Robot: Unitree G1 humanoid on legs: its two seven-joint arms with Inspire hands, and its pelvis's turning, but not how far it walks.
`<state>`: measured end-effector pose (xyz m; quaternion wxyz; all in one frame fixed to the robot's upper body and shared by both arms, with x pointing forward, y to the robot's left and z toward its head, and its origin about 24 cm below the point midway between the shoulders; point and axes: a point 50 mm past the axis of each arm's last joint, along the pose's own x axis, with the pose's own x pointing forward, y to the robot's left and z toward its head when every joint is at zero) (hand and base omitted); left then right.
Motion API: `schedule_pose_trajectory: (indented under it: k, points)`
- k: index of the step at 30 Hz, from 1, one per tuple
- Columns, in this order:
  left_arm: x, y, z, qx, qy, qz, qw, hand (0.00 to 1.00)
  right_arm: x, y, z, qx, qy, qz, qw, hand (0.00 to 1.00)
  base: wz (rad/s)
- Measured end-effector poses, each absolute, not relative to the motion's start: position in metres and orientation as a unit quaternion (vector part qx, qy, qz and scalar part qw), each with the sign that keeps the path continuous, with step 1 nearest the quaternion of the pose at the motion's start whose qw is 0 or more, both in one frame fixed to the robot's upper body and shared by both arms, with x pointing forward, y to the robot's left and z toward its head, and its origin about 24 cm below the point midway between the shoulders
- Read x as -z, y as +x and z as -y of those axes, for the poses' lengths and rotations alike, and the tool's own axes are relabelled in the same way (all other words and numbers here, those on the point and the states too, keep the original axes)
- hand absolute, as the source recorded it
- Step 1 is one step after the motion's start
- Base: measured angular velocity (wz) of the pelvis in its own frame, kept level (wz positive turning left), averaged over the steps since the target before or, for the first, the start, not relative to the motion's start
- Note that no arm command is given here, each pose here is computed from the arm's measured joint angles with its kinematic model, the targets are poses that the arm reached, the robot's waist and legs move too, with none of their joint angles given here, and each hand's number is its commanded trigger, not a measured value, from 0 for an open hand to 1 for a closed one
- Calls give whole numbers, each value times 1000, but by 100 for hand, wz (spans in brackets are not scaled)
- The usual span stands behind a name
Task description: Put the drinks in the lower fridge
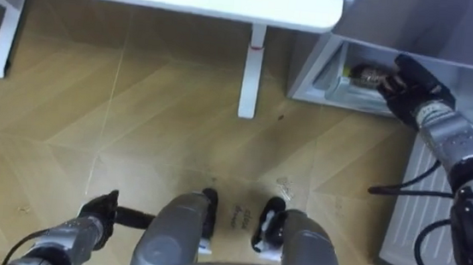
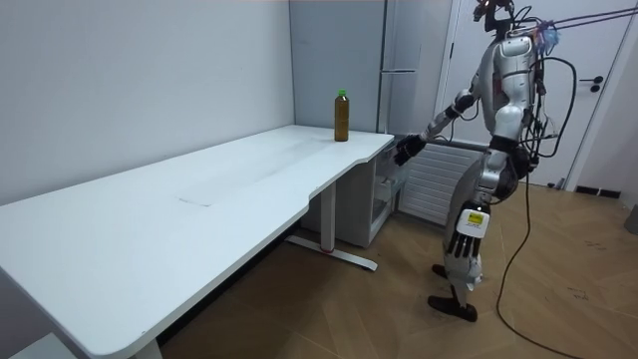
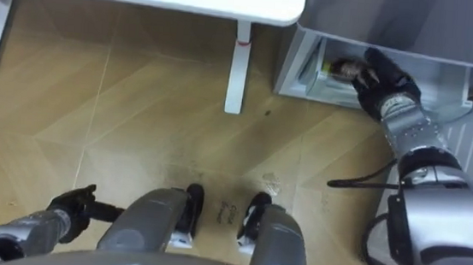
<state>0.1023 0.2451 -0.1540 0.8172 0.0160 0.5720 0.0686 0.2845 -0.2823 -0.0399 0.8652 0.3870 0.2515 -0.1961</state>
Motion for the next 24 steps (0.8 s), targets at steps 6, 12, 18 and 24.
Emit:
schedule_pose_trajectory:
  k: [6, 12, 18, 24]
  points:
    - [157, 76, -255, -110, -14, -589, 801, 0, 65, 250, 290, 168, 335, -293, 880, 0, -4]
    - [160, 50, -258, -146, -40, -598, 787, 0, 112, 170, 289, 133, 236, -418, 867, 0, -4]
    - [162, 39, -251, -165, -59, -592, 787, 0, 148, 93, 265, 95, 160, -541, 820, 0, -13]
    - [165, 42, -241, -164, -76, -583, 792, 0, 161, 64, 241, 41, 112, -593, 796, 0, -5]
